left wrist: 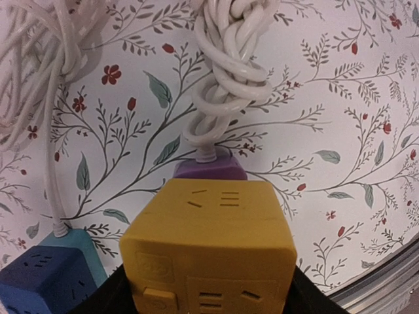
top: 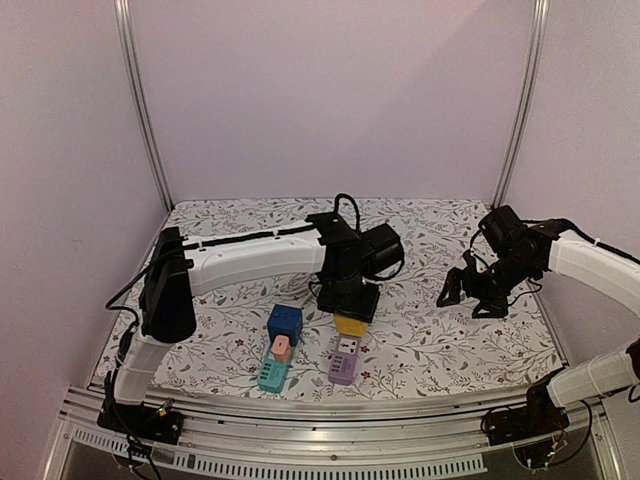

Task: Insert the plug

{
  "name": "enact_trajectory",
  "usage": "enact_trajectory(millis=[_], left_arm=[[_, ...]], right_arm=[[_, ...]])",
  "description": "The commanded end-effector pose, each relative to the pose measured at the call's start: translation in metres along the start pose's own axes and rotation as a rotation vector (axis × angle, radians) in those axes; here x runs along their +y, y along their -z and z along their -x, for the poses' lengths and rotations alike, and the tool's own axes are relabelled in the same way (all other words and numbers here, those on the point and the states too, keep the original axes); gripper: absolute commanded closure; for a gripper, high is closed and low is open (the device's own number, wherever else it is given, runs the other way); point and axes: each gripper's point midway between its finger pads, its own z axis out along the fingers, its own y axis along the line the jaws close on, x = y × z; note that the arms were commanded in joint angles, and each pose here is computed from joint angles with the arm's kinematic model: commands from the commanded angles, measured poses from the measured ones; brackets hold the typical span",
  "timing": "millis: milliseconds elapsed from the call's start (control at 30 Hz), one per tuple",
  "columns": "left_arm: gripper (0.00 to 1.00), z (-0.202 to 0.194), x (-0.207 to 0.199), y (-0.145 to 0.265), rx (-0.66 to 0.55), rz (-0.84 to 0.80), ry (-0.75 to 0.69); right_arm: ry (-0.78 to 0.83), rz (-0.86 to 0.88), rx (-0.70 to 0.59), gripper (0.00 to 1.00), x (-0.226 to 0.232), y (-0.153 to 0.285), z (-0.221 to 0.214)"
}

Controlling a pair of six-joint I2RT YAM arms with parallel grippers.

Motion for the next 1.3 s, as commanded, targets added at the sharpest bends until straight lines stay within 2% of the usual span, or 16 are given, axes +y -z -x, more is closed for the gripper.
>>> enact_trajectory(millis=[0,100,333,567,833,1267], left_arm=[[1.0,-0.023,-0.01,-0.024,0.084,-0.033,-0.067],[1.0,-0.023,-0.01,-0.026,0.088,-0.039,-0.109],[1.0,-0.02,0.002,-0.025,0.09,-0.011,-0.063],[1.0,-0.025,0.011,-0.027,0.1,0.073,-0.099],[1.0,-0.022,0.019,-0.025,0.058,0.157,-0.11],[1.0,-0.043,0.033,-0.056,0.106,0.296,-0.161]], right_arm=[[0.0,0.013,-0.013,0.01,0.001,0.001,0.0],[0.004,0.01,-0.014,0.01,0.001,0.001,0.001],[0.01,-0.003,-0.021,0.01,-0.002,0.002,0.002],[0.017,-0.006,-0.018,0.01,-0.002,0.0,0.003],[0.023,-0.014,-0.018,0.01,-0.002,-0.001,0.006],[0.019,-0.031,-0.009,0.01,-0.007,-0.003,0.002]])
